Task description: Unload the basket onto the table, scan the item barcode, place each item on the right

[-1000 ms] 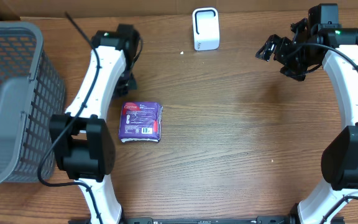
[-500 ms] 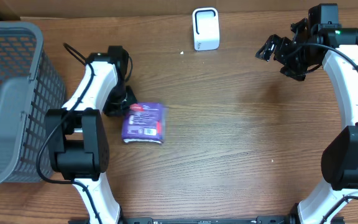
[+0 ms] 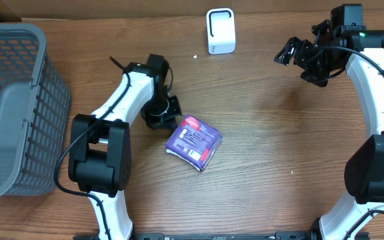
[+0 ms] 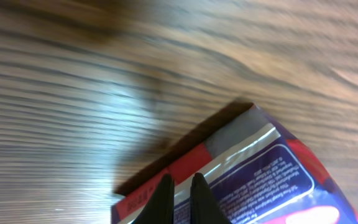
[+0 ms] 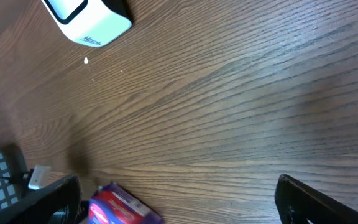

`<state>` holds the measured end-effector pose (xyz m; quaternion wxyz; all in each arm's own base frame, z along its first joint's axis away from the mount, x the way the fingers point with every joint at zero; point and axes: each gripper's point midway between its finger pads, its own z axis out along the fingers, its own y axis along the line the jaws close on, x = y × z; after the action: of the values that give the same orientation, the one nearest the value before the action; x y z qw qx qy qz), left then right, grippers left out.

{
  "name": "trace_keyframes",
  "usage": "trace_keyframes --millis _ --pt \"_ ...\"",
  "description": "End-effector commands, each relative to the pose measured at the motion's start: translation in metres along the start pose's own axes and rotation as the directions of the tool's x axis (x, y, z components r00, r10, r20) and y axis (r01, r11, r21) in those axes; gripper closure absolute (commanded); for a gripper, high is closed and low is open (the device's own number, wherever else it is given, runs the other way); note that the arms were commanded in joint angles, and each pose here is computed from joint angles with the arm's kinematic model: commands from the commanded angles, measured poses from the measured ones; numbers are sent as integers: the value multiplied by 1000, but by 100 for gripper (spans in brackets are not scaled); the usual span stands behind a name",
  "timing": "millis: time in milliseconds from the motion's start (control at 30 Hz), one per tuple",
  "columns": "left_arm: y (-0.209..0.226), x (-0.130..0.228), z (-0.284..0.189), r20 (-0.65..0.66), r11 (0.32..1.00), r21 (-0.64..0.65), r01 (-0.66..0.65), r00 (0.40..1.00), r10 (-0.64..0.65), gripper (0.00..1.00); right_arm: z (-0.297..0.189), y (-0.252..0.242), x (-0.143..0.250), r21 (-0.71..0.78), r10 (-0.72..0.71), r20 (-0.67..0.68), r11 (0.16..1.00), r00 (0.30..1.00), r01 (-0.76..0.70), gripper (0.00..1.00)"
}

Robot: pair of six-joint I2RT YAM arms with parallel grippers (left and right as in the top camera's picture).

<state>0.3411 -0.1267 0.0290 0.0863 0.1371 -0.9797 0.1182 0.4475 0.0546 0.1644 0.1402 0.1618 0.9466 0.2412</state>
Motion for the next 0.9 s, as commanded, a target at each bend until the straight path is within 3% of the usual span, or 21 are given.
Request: trace_keyframes --millis 0,267,333,467,533,733,867 --pt "-14 -5 -13 15 999 35 -27 1000 26 96 -7 6 -5 -10 -16 26 1000 1000 17 0" --pt "15 -42 -96 209 983 -181 24 978 15 96 -7 6 -5 -10 -16 26 1000 1000 17 0" --pt "22 -50 -110 251 976 -212 42 968 13 73 -7 6 -5 -10 -16 26 1000 1000 17 0" --pt "22 -50 -109 243 979 -197 45 970 4 17 -7 6 -5 -10 -16 26 1000 1000 17 0" --pt "21 -44 -103 211 982 -186 33 978 7 1 -7 6 -5 -10 -16 26 1000 1000 17 0" --pt "19 -28 -86 137 981 -195 -7 990 35 0 -8 16 -14 -56 -36 63 998 997 40 0" --pt "28 -37 -86 182 973 -223 58 983 -17 0 -8 48 10 -226 -40 -47 974 998 28 0"
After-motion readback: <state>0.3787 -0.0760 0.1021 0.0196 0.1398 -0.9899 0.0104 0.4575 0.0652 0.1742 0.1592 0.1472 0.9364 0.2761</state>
